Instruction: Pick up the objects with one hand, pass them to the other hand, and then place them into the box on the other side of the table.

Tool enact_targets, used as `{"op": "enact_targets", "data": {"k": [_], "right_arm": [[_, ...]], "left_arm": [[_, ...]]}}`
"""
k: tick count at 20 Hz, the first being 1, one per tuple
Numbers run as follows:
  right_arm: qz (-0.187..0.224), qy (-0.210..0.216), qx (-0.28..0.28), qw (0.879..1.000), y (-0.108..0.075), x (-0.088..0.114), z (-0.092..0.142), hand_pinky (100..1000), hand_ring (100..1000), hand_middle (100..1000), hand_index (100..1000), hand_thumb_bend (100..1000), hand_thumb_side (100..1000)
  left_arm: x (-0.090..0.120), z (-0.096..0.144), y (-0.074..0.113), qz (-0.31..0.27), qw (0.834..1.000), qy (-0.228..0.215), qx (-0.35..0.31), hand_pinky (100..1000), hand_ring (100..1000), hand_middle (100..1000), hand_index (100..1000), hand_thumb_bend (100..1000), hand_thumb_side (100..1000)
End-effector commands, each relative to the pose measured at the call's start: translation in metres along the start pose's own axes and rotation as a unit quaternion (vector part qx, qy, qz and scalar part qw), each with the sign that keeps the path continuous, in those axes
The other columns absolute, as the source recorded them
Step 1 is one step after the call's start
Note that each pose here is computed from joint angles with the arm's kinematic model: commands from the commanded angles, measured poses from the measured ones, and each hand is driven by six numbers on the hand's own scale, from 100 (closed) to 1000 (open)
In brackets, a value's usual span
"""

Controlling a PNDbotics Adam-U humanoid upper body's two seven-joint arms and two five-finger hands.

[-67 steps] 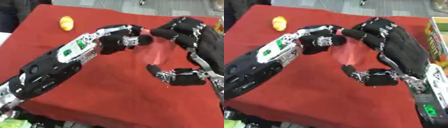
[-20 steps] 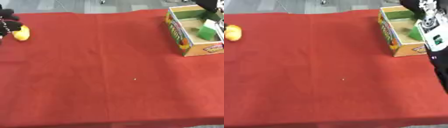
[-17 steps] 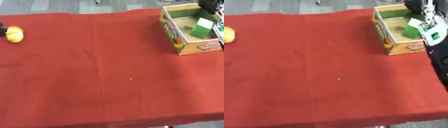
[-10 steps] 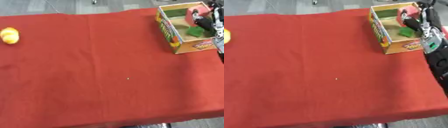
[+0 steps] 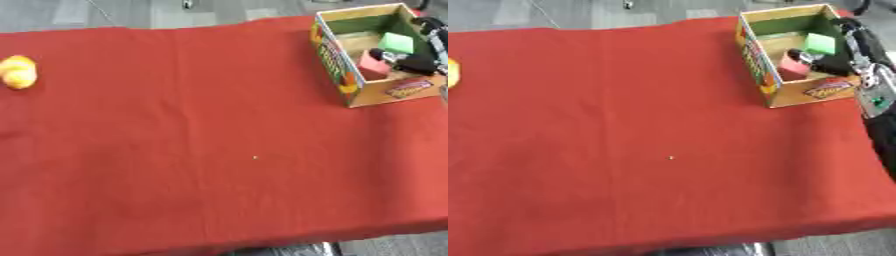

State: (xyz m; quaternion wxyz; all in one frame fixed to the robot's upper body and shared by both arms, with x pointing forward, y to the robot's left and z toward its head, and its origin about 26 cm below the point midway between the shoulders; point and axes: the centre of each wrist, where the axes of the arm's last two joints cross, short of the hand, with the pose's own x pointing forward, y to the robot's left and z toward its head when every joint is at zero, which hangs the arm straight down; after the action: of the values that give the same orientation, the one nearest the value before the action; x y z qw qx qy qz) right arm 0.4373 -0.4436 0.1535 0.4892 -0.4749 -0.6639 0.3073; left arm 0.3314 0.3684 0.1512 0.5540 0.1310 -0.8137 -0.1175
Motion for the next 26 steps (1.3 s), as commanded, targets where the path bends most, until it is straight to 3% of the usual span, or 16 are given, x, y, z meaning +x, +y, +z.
{"op": "enact_targets", "data": {"k": [1,3,6,10,14,17,21,26], "right_arm": [[0.01,-0.047,-0.056,0.997,-0.041,0.012,-0.007,866,903,963,948,783,644],[0.008,-0.078,-0.079,0.994,-0.048,0.026,-0.006,866,902,964,948,758,585],[0.006,-0.13,-0.114,0.985,-0.058,0.052,-0.003,862,890,952,943,632,474],[-0.007,-0.219,-0.156,0.963,-0.066,0.104,0.009,850,861,901,942,510,431],[-0.023,-0.326,-0.169,0.93,-0.06,0.167,0.035,852,853,884,947,474,427],[-0.029,-0.406,-0.169,0.898,-0.05,0.211,0.058,856,854,880,951,450,429],[-0.048,-0.474,-0.167,0.863,-0.038,0.25,0.082,853,845,865,948,419,436],[-0.099,-0.519,-0.151,0.836,-0.024,0.277,0.097,846,836,854,944,384,452]], "left_arm": [[0.011,-0.008,0.025,-0.061,0.998,-0.005,0.014,775,706,672,817,1000,719],[0.012,-0.013,0.037,-0.092,0.996,-0.001,0.024,776,710,677,820,1000,713],[0.013,-0.022,0.059,-0.149,0.988,0.009,0.042,779,719,694,829,1000,697],[0.015,-0.037,0.093,-0.242,0.968,0.035,0.062,784,730,713,845,1000,652],[0.008,-0.05,0.125,-0.329,0.937,0.088,0.075,788,736,722,847,1000,546],[-0.003,-0.058,0.139,-0.389,0.908,0.148,0.049,788,737,736,856,967,474],[-0.017,-0.074,0.139,-0.42,0.877,0.228,0.044,761,701,704,838,944,432],[-0.041,-0.09,0.111,-0.392,0.872,0.282,0.084,751,693,693,828,1000,452]]}}
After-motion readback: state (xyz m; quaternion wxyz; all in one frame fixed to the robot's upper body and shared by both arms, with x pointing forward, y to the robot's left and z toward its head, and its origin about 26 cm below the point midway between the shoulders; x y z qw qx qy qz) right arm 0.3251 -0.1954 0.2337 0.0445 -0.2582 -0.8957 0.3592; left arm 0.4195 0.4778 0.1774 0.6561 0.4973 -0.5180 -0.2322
